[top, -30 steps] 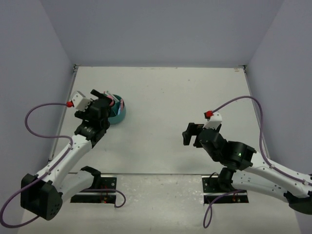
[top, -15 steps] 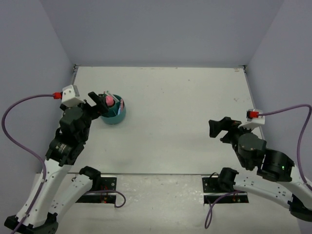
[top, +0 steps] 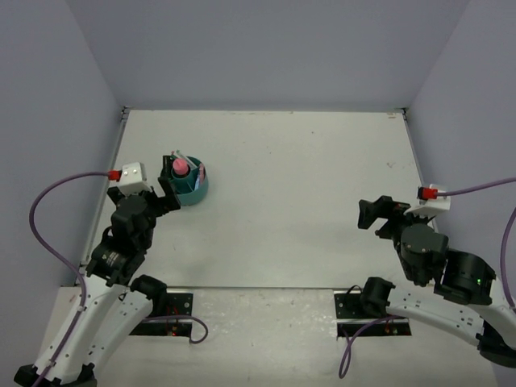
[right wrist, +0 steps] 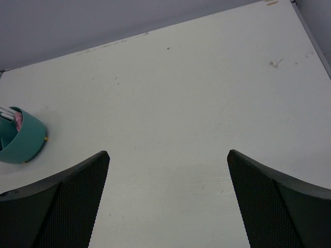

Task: Sort the stationery into containers
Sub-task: Reset both arms

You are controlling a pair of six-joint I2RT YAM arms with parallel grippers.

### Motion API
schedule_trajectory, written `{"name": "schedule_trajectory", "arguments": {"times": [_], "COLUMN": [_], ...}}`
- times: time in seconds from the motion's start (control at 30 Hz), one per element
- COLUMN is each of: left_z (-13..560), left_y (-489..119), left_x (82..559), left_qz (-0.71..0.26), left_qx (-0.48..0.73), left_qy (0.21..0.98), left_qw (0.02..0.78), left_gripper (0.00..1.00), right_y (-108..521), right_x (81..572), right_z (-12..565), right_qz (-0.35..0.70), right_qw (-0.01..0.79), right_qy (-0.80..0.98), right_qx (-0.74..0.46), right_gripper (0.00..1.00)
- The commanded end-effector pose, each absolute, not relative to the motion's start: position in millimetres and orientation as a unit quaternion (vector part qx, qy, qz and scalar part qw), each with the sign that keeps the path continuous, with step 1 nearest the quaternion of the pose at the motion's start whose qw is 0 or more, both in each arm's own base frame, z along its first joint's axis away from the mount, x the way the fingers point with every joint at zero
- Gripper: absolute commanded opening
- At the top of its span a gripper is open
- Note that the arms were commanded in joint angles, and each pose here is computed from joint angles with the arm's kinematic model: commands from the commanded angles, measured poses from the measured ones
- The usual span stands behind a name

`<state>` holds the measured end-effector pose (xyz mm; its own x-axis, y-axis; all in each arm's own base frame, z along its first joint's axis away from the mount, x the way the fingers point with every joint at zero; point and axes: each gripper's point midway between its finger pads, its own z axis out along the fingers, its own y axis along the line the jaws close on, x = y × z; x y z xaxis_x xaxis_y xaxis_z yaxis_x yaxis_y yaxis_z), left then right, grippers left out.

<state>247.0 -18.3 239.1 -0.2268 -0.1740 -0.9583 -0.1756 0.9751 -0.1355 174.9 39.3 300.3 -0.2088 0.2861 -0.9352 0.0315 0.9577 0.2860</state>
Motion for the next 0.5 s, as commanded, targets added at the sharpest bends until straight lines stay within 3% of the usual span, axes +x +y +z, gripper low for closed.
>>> {"name": "schedule_trajectory", "arguments": {"times": [0.0, 0.47], "left_z": [254, 250], "left_y": [-6, 19], "left_x": [244, 223], "left_qz": [0.015, 0.031], "left_qx": [-0.13, -0.192], "left_qy": [0.76, 0.726], "left_qw": [0.636, 0.659], "left_gripper": [1.0, 1.0], "right_y": [35, 33], "right_x": [177, 177], "right_z": [298, 295], "right_qz": [0.095, 0.097], "right_qw": [0.628, 0.629], "right_qy": [0.764, 0.761], "right_qx": [0.117, 0.126], "right_gripper": [0.99, 0.99]}}
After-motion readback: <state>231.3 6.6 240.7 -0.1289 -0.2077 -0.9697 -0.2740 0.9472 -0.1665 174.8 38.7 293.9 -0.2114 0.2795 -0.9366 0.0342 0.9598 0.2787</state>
